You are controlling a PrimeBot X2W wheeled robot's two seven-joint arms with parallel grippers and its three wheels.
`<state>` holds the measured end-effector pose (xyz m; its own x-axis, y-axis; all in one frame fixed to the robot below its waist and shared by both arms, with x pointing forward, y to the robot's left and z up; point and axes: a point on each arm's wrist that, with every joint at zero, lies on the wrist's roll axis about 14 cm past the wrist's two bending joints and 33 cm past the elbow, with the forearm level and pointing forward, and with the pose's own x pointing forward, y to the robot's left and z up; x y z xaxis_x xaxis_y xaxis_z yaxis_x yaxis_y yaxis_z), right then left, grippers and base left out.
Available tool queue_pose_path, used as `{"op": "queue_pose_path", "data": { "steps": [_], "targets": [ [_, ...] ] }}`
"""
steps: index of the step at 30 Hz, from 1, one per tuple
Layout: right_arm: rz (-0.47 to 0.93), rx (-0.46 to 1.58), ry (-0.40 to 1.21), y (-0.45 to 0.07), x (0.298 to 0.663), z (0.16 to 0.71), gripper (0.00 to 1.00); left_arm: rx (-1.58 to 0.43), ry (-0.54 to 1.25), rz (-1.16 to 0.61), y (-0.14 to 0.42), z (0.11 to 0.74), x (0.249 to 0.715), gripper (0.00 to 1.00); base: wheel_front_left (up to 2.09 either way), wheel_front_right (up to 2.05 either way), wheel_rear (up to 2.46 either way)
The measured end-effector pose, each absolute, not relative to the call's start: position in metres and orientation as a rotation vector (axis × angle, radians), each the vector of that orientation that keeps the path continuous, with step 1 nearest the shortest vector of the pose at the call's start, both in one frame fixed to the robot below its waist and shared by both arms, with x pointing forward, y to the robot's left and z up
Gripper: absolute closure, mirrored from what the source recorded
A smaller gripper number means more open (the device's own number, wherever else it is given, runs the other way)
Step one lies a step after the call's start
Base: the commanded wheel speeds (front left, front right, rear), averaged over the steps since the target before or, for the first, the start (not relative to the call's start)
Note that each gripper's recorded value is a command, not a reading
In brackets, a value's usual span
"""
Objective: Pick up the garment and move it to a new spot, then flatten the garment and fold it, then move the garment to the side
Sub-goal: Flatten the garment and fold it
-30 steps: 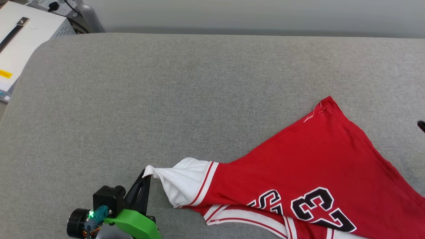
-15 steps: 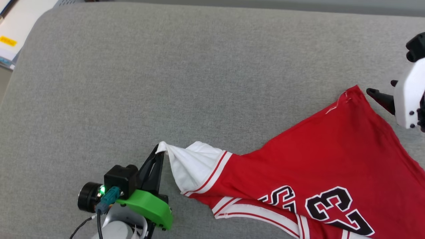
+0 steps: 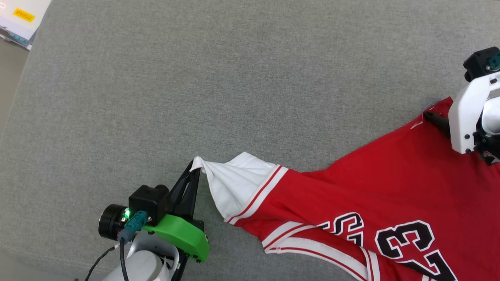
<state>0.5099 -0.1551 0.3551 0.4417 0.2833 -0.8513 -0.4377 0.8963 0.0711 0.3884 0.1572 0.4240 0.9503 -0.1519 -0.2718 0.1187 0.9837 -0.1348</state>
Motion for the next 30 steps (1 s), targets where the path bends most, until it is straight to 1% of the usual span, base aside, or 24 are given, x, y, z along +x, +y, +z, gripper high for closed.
{"op": "queue_pose_path", "data": {
  "steps": [1, 2, 5, 10, 13, 20, 26, 30],
  "targets": [
    [0.452, -0.155, 1.014, -0.154, 0.51, 0.356, 0.63, -0.116, 0.282, -0.136, 0.158, 0.425, 0.388, 1.0, 0.0, 0.0, 0.0],
    [0.455, -0.144, 1.001, -0.154, 0.51, 0.358, 1.0, -0.114, 0.28, -0.136, 0.159, 0.425, 0.387, 1.0, 0.0, 0.0, 0.0],
    [0.477, -0.136, 0.955, -0.15, 0.509, 0.368, 1.0, -0.114, 0.267, -0.141, 0.159, 0.429, 0.387, 1.0, 0.0, 0.0, 0.0],
    [0.507, -0.097, 0.806, -0.143, 0.507, 0.398, 1.0, -0.092, 0.223, -0.149, 0.164, 0.444, 0.388, 1.0, 0.0, 0.0, 0.0],
    [0.509, -0.074, 0.678, -0.145, 0.513, 0.432, 1.0, -0.078, 0.175, -0.17, 0.164, 0.462, 0.392, 1.0, 0.0, 0.0, 0.0],
    [0.491, -0.054, 0.389, -0.16, 0.519, 0.518, 1.0, -0.012, -0.034, -0.227, 0.166, 0.539, 0.431, 1.0, 0.0, 0.0, 0.0],
    [0.471, -0.046, 0.171, -0.169, 0.525, 0.589, 1.0, 0.046, -0.229, -0.328, 0.143, 0.624, 0.47, 1.0, 0.0, 0.0, 0.0],
    [0.459, -0.058, 0.054, -0.17, 0.539, 0.629, 1.0, 0.09, -0.338, -0.386, 0.129, 0.677, 0.496, 1.0, 0.0, 0.0, 0.0]
  ]
}}
